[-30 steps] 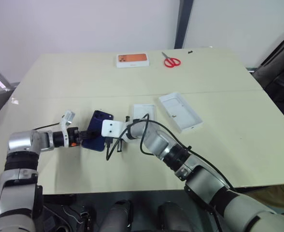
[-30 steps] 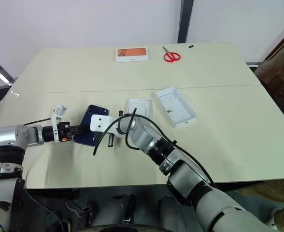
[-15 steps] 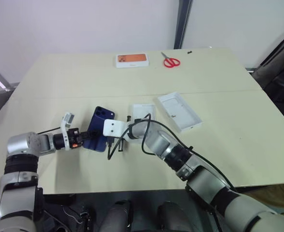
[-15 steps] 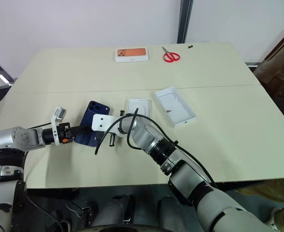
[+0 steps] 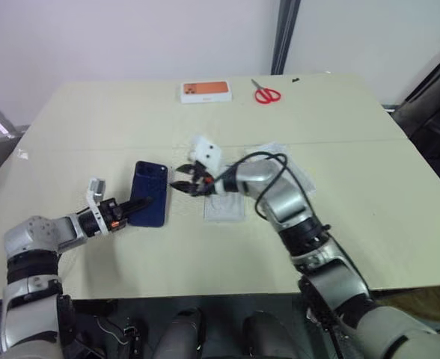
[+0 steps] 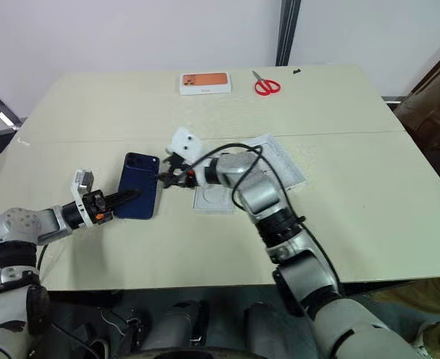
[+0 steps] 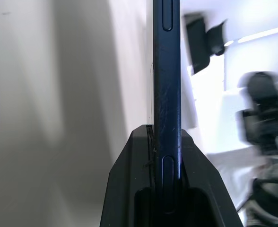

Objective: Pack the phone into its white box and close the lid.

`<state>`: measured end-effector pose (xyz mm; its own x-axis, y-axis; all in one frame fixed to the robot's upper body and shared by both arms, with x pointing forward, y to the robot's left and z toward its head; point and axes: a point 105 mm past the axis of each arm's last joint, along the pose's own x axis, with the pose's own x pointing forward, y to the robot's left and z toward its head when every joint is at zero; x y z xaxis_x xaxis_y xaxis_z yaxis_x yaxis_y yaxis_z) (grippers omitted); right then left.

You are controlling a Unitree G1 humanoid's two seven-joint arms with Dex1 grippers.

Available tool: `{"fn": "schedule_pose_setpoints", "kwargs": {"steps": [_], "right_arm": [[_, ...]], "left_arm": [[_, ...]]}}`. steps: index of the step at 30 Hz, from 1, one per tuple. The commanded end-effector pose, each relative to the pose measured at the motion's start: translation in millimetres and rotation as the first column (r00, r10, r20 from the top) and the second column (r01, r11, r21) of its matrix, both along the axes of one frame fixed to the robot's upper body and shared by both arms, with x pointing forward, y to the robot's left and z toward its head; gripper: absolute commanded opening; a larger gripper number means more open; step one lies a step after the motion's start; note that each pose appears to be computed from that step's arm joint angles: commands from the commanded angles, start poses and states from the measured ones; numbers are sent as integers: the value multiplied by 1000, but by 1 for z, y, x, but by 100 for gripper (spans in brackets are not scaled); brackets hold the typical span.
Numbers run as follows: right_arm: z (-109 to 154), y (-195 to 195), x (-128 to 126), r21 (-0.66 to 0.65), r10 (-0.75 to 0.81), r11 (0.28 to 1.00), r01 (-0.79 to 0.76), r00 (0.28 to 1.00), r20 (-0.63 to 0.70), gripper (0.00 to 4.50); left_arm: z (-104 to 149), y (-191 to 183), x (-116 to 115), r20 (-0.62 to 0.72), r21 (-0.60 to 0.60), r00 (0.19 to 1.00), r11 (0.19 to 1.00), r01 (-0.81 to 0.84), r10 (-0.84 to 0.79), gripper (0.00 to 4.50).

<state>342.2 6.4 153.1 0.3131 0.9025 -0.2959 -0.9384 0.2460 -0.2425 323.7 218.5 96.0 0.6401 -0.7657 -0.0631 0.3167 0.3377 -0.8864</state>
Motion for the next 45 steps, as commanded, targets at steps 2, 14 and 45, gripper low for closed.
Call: {"fn": "schedule_pose_setpoints", "kwargs": {"steps": [2,14,45], "right_arm": [[-3,-17,-24,-65,139,989,-135,989,55,340],[-40,-48,-30,-197,151,971,-138,987,53,257],[-31,-47,-29,-174,159,974,-142,983,87,379]], "left_arm": [[31,-11,4,108,-59,994,998,-5,11,0],[45,-39,4,148,-65,989,997,30,-20,0],[46,-49,2,119,-49,993,998,30,-24,0]]}}
